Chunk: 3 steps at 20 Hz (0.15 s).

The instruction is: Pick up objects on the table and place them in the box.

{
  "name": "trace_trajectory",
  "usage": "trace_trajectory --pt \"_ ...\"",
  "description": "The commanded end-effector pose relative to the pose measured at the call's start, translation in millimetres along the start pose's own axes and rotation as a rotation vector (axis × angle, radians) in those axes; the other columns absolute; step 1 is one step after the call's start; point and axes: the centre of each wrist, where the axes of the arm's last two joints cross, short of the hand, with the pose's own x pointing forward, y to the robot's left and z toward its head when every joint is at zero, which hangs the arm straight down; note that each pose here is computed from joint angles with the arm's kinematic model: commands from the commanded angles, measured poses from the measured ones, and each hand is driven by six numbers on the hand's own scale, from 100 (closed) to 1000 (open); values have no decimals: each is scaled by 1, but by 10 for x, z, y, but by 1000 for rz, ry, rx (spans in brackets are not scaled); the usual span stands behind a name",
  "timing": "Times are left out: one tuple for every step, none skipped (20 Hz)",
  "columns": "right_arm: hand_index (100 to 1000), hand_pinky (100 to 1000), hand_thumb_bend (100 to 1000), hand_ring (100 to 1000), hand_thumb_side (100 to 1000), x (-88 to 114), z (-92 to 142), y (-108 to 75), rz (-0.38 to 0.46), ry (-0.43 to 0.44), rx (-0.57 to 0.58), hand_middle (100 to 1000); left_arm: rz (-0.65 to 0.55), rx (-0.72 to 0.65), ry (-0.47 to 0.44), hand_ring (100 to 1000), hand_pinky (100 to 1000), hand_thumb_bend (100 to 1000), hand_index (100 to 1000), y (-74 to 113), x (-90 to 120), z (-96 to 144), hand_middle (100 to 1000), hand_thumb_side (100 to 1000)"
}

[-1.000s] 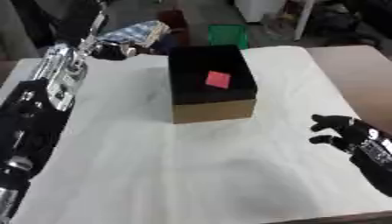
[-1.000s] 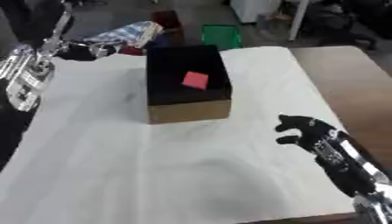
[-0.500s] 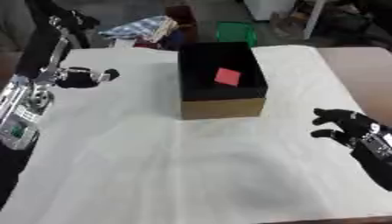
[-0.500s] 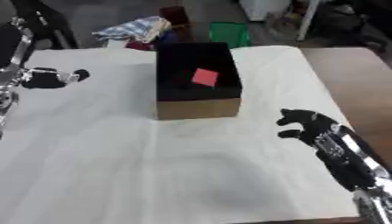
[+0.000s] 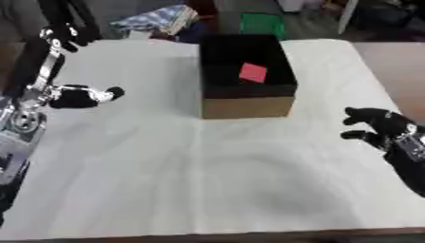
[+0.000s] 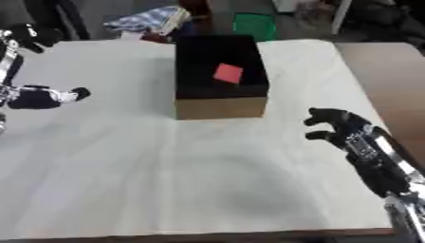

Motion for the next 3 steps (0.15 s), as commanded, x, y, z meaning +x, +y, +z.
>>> trace_trajectory --pt "827 775 100 1000 758 78 -13 -38 21 -21 -7 713 24 -5 -13 683 655 807 768 148 -9 0 630 100" --pt "827 775 100 1000 758 78 -13 -38 21 -21 -7 713 41 -12 -10 683 655 806 768 147 -22 12 630 100" --pt "827 775 100 1000 758 76 -12 -36 20 -21 -8 713 57 -20 -7 683 655 807 768 144 -35 22 630 100"
